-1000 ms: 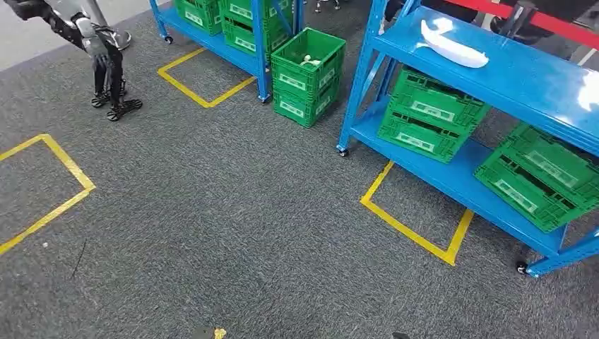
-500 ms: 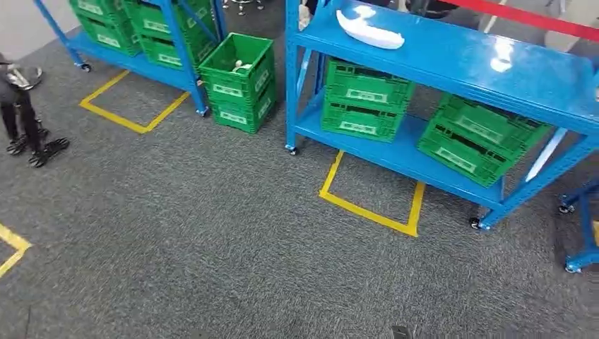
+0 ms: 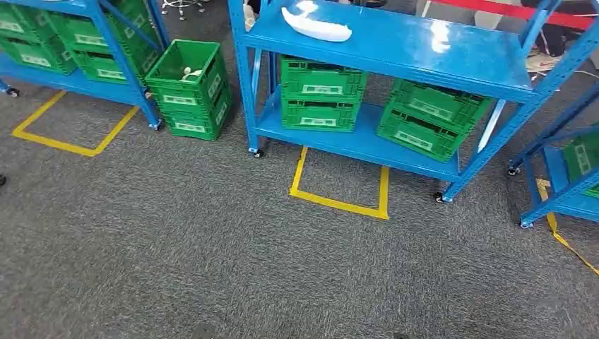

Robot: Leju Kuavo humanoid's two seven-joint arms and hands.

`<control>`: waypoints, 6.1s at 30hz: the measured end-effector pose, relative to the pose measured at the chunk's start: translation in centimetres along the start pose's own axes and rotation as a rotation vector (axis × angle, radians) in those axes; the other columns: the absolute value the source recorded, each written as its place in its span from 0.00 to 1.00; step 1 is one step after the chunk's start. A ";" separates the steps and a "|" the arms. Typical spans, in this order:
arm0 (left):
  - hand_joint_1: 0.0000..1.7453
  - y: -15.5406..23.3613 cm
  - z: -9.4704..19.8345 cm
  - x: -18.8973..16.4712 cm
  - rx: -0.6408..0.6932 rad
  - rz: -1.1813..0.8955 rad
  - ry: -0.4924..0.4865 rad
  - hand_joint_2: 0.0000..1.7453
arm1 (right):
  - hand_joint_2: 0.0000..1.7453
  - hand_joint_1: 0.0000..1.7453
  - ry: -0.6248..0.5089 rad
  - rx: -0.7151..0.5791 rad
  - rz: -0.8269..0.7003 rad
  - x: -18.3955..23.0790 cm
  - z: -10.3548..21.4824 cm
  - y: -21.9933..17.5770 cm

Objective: Take the parts from the cabinet and place them on the table.

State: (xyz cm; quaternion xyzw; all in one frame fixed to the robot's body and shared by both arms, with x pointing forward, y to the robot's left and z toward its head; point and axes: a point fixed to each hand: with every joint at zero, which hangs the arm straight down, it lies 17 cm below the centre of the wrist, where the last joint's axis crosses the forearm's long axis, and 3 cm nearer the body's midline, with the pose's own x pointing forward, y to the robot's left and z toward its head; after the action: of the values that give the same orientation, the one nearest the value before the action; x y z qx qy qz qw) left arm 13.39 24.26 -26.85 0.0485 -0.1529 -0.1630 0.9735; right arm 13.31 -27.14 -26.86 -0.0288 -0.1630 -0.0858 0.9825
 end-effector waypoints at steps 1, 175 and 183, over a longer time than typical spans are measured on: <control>0.00 -0.1 0.0 0.0 -0.001 0.000 -0.001 0.00 | 0.00 0.00 -0.002 0.000 0.000 0.1 0.0 -0.1; 0.00 -0.4 0.1 -1.4 -0.011 0.011 0.050 0.00 | 1.00 0.00 -0.008 0.076 0.003 0.3 0.3 2.1; 0.00 -0.3 0.1 -1.7 -0.009 0.011 0.051 0.00 | 1.00 0.00 -0.009 0.082 0.002 0.3 0.3 2.3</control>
State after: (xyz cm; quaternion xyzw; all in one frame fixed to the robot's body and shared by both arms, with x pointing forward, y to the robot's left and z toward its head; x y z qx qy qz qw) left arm 11.74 24.51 -27.24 0.0474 -0.1274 -0.1572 0.9782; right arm 13.89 -24.89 -26.50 0.0110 -0.1706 -0.0779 0.9822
